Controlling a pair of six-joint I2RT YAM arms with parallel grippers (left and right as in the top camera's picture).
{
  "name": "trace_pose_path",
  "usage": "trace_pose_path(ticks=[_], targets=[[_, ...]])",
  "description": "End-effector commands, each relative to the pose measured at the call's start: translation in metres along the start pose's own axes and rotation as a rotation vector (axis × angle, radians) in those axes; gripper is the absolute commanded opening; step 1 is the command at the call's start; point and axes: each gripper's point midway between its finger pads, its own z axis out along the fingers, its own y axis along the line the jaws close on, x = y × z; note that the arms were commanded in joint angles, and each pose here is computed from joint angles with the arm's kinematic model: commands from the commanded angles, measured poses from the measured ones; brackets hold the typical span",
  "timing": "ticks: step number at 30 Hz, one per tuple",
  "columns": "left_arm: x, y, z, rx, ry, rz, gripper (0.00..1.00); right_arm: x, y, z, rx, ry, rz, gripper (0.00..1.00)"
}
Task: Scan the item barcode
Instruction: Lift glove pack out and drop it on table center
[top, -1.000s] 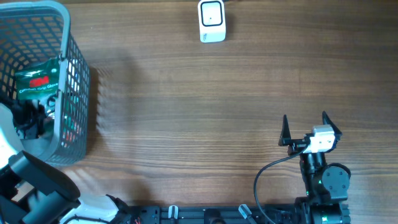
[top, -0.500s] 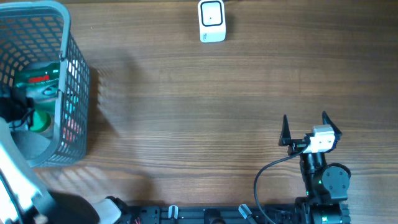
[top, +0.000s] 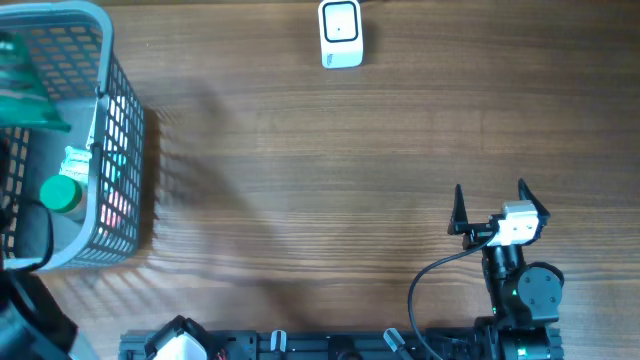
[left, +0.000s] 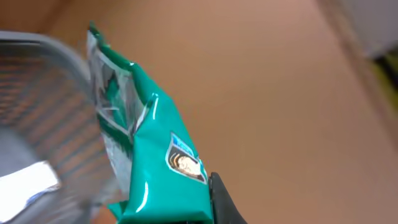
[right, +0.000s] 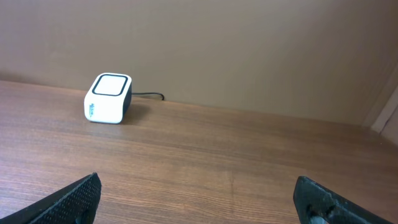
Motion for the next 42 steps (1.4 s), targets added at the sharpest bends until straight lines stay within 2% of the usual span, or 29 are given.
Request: trace_pose_path(ticks=[1, 6, 14, 18, 19, 22, 24, 27, 28, 30, 31, 33, 34, 39, 40, 42], targets=[[0.051, -0.065, -0.009, 0.342, 0.304, 0.071, 0.04, 0.000, 0.002, 0.000, -0.009, -0.007, -0.010, 1.00], [0.137, -0.088, -0.031, 0.642, 0.683, 0.264, 0.04, 0.000, 0.002, 0.000, -0.009, -0.006, -0.010, 1.00], [0.286, -0.041, -0.060, 0.757, 1.268, 0.347, 0.04, 0.000, 0.002, 0.000, -0.009, -0.006, -0.010, 1.00], [0.352, -0.006, -0.050, 0.755, 1.446, 0.308, 0.04, 0.000, 0.002, 0.000, -0.009, -0.006, -0.010, 1.00], [0.393, 0.018, -0.038, 0.762, 1.500, 0.298, 0.04, 0.000, 0.002, 0.000, -0.009, -0.006, -0.010, 0.99], [0.435, 0.041, -0.021, 0.693, 1.558, 0.263, 0.04, 0.000, 0.002, 0.000, -0.009, -0.006, -0.010, 1.00], [0.462, 0.059, -0.002, 0.521, 1.564, 0.279, 0.04, 0.000, 0.002, 0.000, -0.009, -0.006, -0.010, 1.00], [0.493, 0.085, 0.022, 0.229, 1.486, 0.360, 0.04, 0.000, 0.002, 0.000, -0.009, -0.006, -0.010, 1.00], [0.499, 0.093, 0.027, 0.121, 1.430, 0.406, 0.04, 0.000, 0.002, 0.000, -0.009, -0.006, -0.010, 1.00], [0.502, 0.103, 0.034, 0.007, 1.337, 0.490, 0.04, 0.000, 0.002, 0.000, -0.009, -0.006, -0.010, 1.00], [0.502, 0.106, 0.037, -0.033, 1.283, 0.554, 0.12, 0.000, 0.002, 0.000, -0.009, -0.006, -0.010, 1.00], [0.503, 0.109, 0.039, -0.087, 1.185, 0.668, 0.62, 0.000, 0.002, 0.000, -0.009, -0.006, -0.010, 1.00], [0.500, 0.105, 0.041, -0.098, 1.145, 0.706, 1.00, 0.000, 0.002, 0.000, -0.009, -0.006, -0.011, 1.00], [0.452, 0.051, 0.061, -0.096, 1.015, 0.720, 1.00, 0.000, 0.002, 0.000, -0.009, -0.006, -0.010, 1.00], [0.431, 0.036, 0.066, -0.100, 0.967, 0.719, 1.00, 0.000, 0.002, 0.000, -0.009, -0.006, -0.010, 1.00], [0.361, -0.005, 0.077, -0.131, 0.800, 0.720, 1.00, 0.000, 0.002, 0.000, -0.009, -0.006, -0.011, 1.00]])
